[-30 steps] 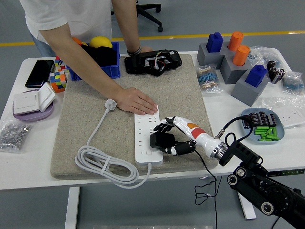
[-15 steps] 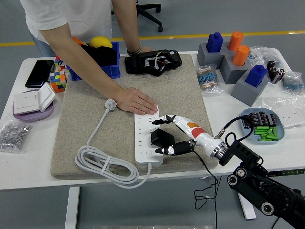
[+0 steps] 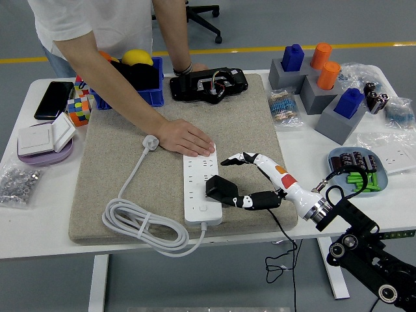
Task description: Press the white button,pick up the black plug,place it near the board,insert it into the board
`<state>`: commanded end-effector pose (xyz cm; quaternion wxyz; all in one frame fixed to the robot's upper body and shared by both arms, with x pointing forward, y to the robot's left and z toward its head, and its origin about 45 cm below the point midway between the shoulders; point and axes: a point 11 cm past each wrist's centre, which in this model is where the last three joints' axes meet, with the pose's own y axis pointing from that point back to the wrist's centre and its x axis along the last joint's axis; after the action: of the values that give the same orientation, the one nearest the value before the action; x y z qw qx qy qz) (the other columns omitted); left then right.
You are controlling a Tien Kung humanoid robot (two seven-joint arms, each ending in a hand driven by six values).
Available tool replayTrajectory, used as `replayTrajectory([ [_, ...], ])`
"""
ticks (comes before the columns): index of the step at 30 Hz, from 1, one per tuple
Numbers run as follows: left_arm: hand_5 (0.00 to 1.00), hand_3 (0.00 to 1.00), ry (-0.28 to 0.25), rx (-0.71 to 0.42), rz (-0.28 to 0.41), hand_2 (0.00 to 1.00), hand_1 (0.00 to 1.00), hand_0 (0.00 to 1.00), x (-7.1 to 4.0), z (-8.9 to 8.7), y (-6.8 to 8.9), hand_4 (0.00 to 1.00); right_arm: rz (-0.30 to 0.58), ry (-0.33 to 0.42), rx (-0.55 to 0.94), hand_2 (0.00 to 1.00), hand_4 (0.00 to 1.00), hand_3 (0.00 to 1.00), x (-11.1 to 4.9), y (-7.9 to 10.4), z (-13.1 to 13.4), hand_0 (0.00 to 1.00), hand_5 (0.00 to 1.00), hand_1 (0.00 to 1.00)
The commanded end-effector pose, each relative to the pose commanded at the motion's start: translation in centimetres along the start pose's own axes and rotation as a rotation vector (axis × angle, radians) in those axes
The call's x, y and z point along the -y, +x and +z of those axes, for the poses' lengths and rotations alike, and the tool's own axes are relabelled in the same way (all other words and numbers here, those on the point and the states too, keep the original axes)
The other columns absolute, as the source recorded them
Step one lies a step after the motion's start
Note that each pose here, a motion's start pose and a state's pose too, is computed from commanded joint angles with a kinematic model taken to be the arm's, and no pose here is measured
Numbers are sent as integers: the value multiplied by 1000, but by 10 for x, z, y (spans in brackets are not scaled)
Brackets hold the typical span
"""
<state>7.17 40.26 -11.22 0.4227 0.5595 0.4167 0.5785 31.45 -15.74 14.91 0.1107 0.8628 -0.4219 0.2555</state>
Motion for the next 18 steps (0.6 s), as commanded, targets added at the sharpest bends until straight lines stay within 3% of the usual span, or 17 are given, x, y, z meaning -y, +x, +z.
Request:
replayTrajectory([
  [2,263,578,-2,1,0,512,496,466,0,1,0,594,-7,-5,18,622,998,615,-1,-4,2,754,436,679],
  [3,263,576,-3,1,-1,512,496,466,0,1,0,594,-10,-7,22,557,998,569,-2,-6,3,717,436,609],
  [18,263,577,3,3,1,512,496,466,0,-1,1,594,-46,-14,43,551,977,567,2,-23,6,702,402,595],
])
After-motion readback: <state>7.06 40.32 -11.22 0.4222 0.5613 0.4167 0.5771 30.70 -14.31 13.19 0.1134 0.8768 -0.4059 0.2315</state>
